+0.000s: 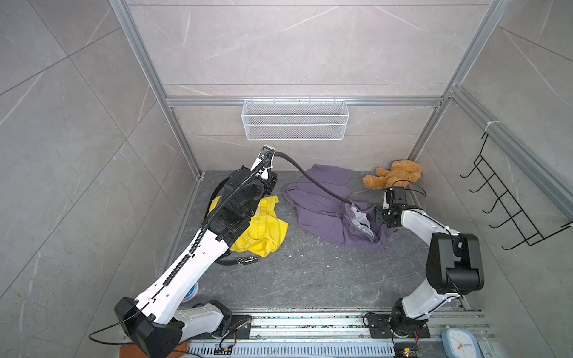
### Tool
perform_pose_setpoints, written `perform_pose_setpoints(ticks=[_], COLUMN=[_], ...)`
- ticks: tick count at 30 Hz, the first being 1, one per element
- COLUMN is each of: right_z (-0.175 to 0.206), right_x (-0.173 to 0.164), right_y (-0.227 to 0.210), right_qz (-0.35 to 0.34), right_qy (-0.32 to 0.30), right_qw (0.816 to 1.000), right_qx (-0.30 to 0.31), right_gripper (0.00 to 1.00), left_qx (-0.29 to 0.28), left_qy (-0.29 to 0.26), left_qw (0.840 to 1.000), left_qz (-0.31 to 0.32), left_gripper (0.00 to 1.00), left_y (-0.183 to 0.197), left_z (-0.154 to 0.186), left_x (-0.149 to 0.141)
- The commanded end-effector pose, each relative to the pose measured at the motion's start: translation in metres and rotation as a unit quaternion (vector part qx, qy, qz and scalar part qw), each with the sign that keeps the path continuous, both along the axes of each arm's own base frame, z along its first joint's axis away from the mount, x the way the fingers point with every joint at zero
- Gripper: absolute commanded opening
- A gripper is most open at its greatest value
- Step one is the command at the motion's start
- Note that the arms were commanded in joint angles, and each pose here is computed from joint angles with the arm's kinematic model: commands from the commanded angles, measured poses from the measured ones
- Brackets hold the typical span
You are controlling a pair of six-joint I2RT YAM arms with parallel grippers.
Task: Remove the belt from the trousers
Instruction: Remove the belt from the trousers, then place the trousers at the center of the board.
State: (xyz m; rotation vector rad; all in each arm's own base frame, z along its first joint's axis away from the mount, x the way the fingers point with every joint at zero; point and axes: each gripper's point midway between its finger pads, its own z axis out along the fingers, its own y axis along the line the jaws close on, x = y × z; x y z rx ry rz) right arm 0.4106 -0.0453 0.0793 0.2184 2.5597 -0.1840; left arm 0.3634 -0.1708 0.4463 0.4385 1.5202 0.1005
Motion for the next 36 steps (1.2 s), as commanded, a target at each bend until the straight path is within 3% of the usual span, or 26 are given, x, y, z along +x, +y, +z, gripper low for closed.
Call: perform_pose_setpoints(ticks=[1,7,12,18,25,31,36], right_z=[-0.021,-0.030,-0.034,-0.011,0.029,0.052,0.067], right_x=[-0.011,-0.014,-0.014,-0.013,-0.022,-0.021,-0.020], right_y=[-0.006,-0.006,-0.003,0.007,0.018,0.024,0.026], right_qz=[-0.011,-0.013,-0.012,-0.003,0.014,0.020,0.024], right_qy=[0.034,0.045,0.047,0.022,-0.013,-0.038,-0.052], right_qw=[0.999,0.999,0.999,0.999,0.998,0.996,0.995], right_qx=[-0.004,0.001,0.009,0.036,0.060,0.076,0.077], right_gripper=[0.65,0.65,0.65,0.69,0.72,0.73,0.73], left_qx=[-0.035,-0.042,-0.059,-0.123,-0.151,-0.169,-0.173], left_qy=[-0.099,-0.121,-0.116,-0.073,-0.056,-0.063,-0.073], left_qw=[0.993,0.988,0.989,0.989,0.973,0.959,0.959], left_qz=[0.057,0.082,0.068,-0.046,-0.167,-0.219,-0.212], left_gripper=[0.00,0.00,0.00,0.00,0.00,0.00,0.00], left_y=[0.040,0.063,0.058,0.007,-0.075,-0.119,-0.130], left_z=[0.068,0.084,0.085,0.081,0.109,0.141,0.154], left_x=[-0.019,-0.027,-0.025,-0.014,-0.016,-0.011,0.003])
